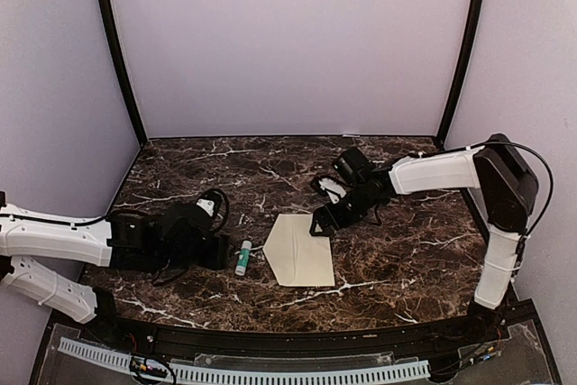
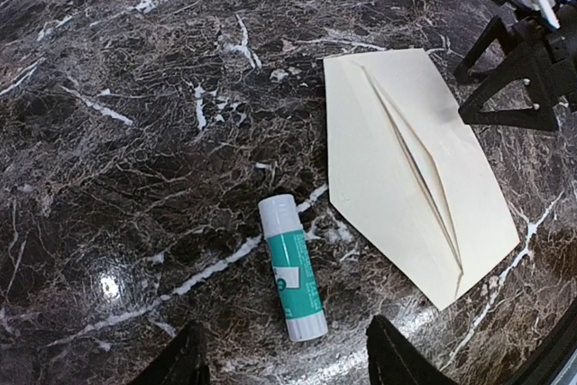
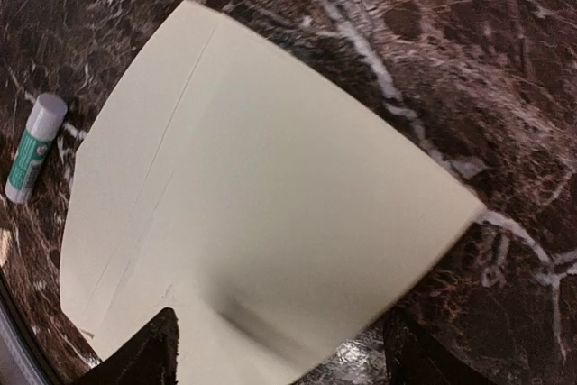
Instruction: Place the letter into the envelope and seal it
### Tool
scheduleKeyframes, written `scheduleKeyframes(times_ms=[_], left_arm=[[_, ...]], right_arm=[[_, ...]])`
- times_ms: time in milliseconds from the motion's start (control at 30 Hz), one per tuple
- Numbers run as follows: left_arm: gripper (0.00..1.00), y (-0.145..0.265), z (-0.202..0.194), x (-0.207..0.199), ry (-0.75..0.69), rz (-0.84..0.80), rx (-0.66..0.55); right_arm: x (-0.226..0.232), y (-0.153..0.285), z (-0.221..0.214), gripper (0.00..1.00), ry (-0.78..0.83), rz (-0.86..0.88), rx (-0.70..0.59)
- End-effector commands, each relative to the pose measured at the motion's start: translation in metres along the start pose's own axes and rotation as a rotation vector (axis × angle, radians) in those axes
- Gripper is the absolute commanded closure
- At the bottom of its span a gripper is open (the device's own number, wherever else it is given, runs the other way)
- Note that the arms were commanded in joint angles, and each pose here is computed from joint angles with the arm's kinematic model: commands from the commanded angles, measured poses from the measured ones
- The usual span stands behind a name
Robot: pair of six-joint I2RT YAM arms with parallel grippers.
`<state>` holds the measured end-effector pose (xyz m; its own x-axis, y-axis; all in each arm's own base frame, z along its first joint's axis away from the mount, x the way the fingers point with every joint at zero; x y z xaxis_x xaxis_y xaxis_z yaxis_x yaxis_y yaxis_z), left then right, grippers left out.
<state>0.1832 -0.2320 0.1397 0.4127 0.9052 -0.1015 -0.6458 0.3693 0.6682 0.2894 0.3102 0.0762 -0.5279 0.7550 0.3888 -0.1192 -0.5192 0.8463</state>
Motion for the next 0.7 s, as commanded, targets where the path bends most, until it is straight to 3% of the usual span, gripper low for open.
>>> scheduleKeyframes(times_ms=[0, 267, 667], left_arm=[[0.40, -0.007, 0.015, -0.012, -0.001, -0.067, 0.019], [0.40, -0.031, 0.028, -0.018, -0.026, -0.037, 0.162], [0.42, -0.063, 0.005, -0.004, -0.035, 0.044, 0.379]], right_arm=[[0.001, 0.047, 0.031, 0.13, 0.015, -0.116, -0.138], [0.009, 0.092, 0.025, 0.10, -0.013, -0.102, -0.313], [0.021, 0.125, -0.012, 0.11, -0.029, -0.043, -0.408]])
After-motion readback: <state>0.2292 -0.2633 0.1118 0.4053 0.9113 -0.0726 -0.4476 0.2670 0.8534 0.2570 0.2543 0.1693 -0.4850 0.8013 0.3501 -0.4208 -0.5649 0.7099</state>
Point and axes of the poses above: each gripper's point midway between its finger pads, its own y axis back along the fingers, its own x axis along the line the jaws close on, z = x × y, the point moved 4 cm from there along y, back along the fingers, and after that the axes turned 7 degrees about -y, right-handed, at the moved point
